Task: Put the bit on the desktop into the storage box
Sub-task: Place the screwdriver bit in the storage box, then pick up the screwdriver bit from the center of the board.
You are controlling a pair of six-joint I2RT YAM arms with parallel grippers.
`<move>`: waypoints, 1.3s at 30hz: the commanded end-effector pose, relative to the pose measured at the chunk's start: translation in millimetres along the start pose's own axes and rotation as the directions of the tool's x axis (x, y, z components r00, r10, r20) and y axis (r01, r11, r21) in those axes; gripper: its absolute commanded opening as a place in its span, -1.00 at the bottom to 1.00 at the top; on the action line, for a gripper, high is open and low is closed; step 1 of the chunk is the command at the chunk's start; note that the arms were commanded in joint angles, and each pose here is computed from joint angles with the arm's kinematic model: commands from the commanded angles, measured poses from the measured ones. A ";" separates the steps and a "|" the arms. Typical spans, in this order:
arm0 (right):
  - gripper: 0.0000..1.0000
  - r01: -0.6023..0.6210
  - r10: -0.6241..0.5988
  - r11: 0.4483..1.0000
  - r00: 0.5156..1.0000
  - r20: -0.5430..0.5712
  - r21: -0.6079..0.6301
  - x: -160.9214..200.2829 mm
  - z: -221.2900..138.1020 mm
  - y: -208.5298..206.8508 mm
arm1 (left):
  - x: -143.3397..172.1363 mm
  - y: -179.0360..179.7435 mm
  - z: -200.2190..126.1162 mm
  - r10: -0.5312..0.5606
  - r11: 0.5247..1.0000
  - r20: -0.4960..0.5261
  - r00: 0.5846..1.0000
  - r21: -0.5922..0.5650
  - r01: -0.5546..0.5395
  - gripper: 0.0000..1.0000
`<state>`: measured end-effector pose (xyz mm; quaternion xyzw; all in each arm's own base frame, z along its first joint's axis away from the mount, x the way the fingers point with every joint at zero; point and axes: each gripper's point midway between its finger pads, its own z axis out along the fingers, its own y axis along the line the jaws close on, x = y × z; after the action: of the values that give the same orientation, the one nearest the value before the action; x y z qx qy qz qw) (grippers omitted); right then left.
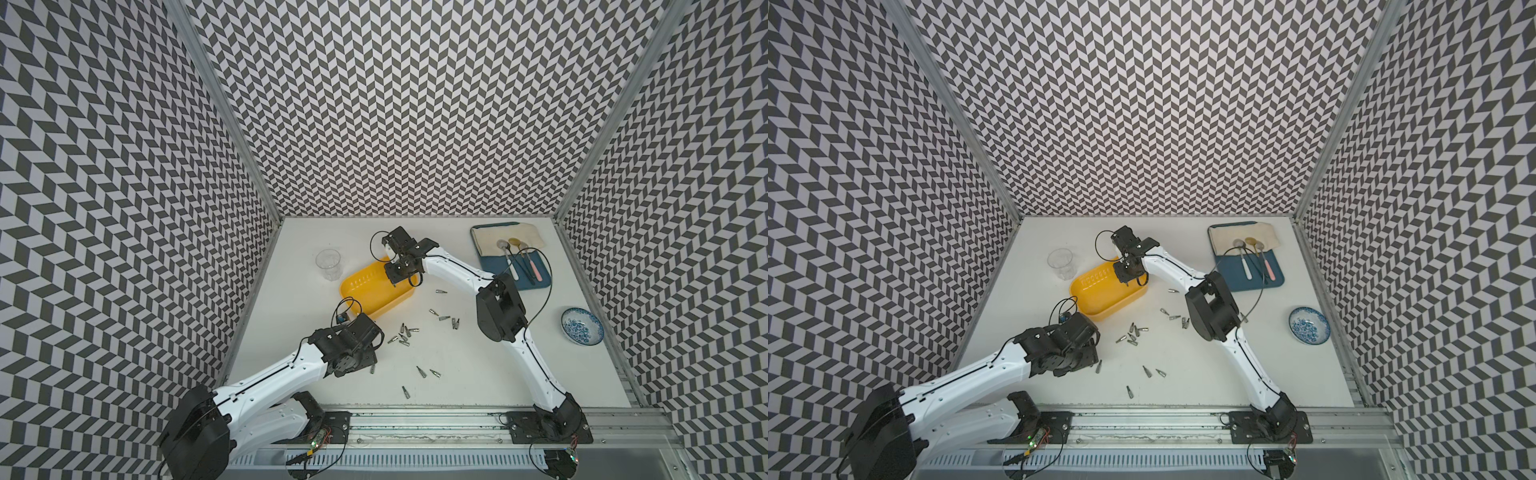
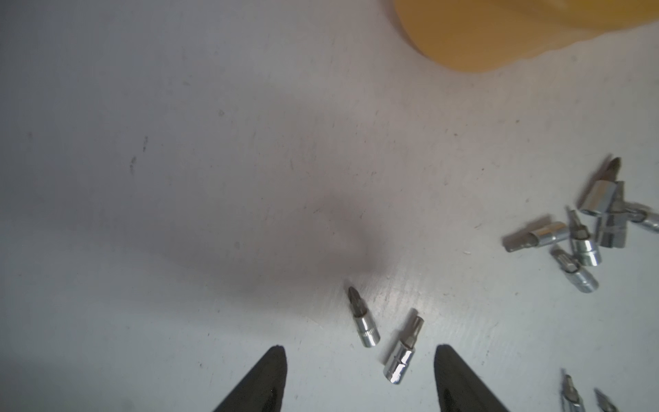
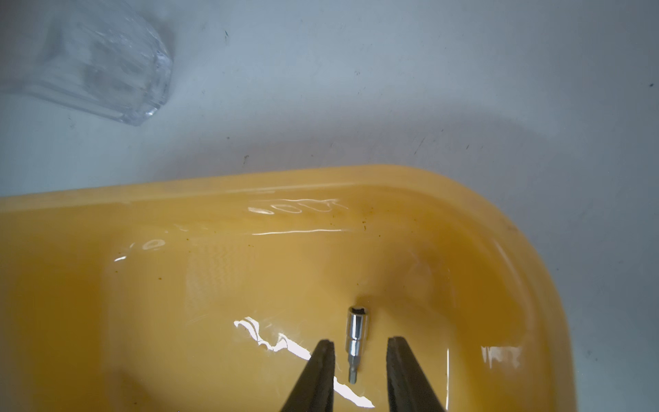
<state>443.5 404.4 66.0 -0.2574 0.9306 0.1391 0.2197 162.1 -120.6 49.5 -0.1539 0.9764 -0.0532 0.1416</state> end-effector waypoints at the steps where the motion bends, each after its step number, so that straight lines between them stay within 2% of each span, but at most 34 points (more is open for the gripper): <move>1: -0.34 0.009 -0.009 1.000 0.998 0.066 0.004 -19.2 -7.1 3.3 | -2.5 -2.3 3.6 0.021 0.999 0.002 1.000 -0.025 -0.021 0.39; 5: -0.26 0.013 -0.013 1.000 0.996 0.084 0.005 -24.5 -21.3 4.4 | -1.1 -1.4 9.2 0.032 0.998 -0.012 0.999 -0.048 -0.032 0.38; 11: -0.27 0.020 -0.021 1.000 0.994 0.105 0.019 -27.5 -42.7 3.2 | -0.2 -0.7 13.1 0.030 0.998 -0.013 0.999 -0.048 -0.031 0.27; 18: -0.28 0.007 -0.012 0.999 0.993 0.118 0.037 -28.8 -58.7 -0.9 | 2.1 -2.6 21.4 0.047 0.997 -0.033 0.998 -0.053 -0.049 0.23; 23: -0.29 -0.008 0.003 0.999 0.993 0.122 0.040 -30.6 -66.7 -6.2 | 3.9 -2.5 23.6 0.052 0.997 -0.042 0.998 -0.051 -0.054 0.01; 30: -0.30 -0.051 0.044 0.997 0.991 0.124 0.056 -33.1 -83.5 -27.8 | 12.0 2.2 29.8 0.060 0.996 -0.075 0.995 -0.060 -0.065 -0.04; 39: -0.32 -0.079 0.066 0.993 0.987 0.148 0.085 -36.2 -105.3 -50.5 | 18.7 0.5 38.1 0.070 0.995 -0.110 0.991 -0.059 -0.077 -0.29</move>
<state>462.8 345.1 139.3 -0.2089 0.9328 0.1210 0.2675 158.8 -124.5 16.6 -0.1224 0.9873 -0.0185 0.0996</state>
